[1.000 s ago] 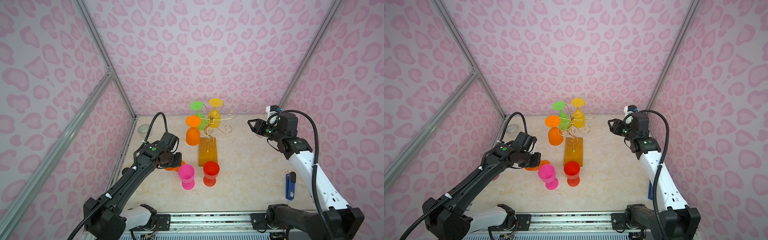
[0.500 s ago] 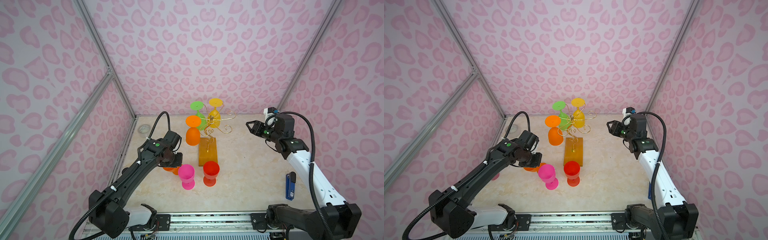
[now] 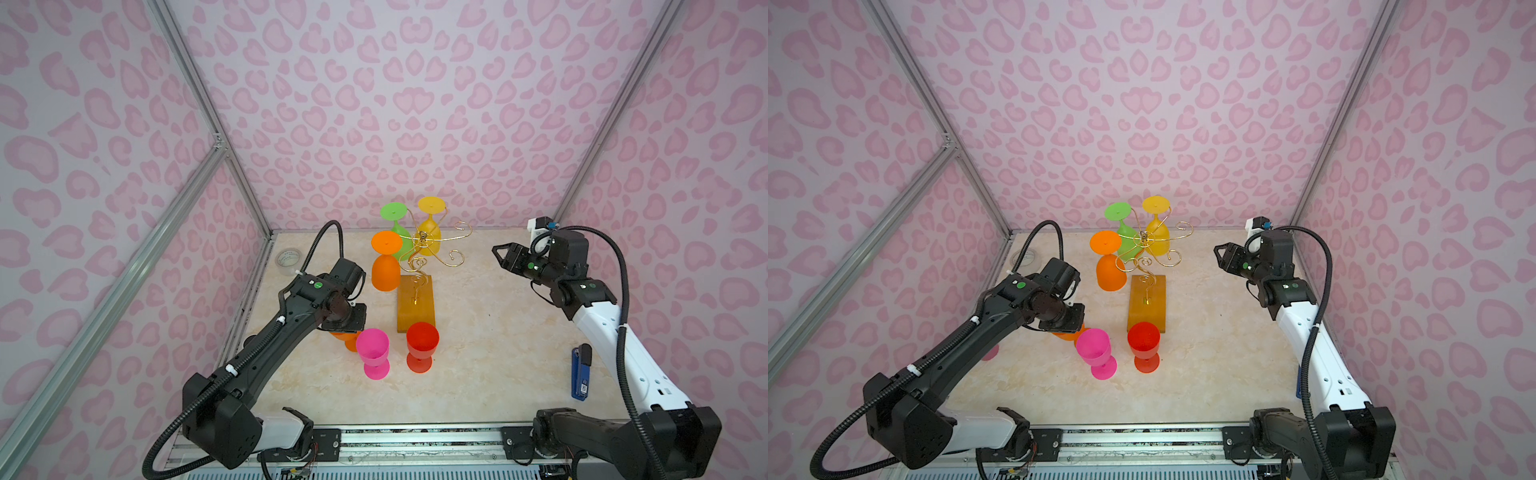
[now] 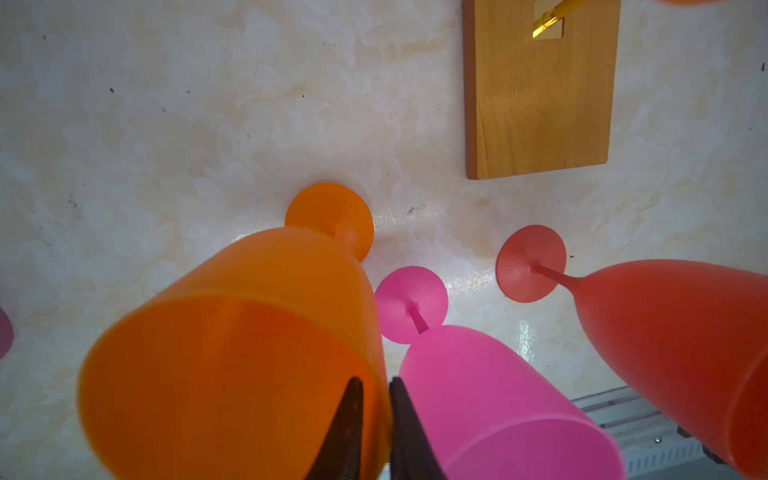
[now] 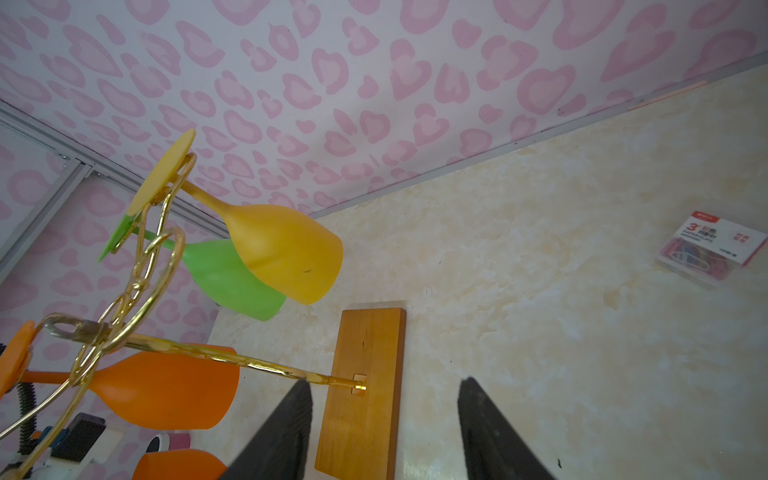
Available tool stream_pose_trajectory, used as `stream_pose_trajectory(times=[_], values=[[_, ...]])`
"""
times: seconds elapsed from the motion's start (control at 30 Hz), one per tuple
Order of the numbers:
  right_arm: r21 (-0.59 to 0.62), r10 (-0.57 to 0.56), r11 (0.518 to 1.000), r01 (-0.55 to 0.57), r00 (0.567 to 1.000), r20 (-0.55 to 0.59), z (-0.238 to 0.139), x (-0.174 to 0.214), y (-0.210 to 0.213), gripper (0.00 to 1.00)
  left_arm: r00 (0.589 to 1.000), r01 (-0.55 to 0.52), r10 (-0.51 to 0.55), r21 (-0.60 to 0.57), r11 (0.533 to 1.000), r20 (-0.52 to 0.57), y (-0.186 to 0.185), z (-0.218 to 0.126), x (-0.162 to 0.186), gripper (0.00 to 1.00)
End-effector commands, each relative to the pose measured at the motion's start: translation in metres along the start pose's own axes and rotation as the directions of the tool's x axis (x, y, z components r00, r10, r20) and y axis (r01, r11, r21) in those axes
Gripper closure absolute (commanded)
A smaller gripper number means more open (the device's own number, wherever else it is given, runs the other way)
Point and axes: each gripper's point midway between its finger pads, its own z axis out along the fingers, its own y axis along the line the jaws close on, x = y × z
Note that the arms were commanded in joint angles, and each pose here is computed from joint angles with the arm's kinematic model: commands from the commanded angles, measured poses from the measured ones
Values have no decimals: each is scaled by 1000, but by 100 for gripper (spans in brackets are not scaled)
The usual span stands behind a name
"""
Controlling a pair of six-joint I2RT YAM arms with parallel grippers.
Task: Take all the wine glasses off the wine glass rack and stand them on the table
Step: 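Stand the orange glass upright, open the left gripper and lift away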
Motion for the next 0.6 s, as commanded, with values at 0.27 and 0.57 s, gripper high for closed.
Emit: stream_pose_trajectory(times=[0.27, 0.57], values=[[-16, 8, 1000, -7, 1000, 6, 5, -1, 0, 43, 1000, 12, -12, 30, 999, 23, -5, -11, -4, 70], [-24, 18, 1000, -18, 1000, 3, 7, -2, 1, 43, 997, 28, -33, 74, 997, 69, -10, -26, -4, 59]])
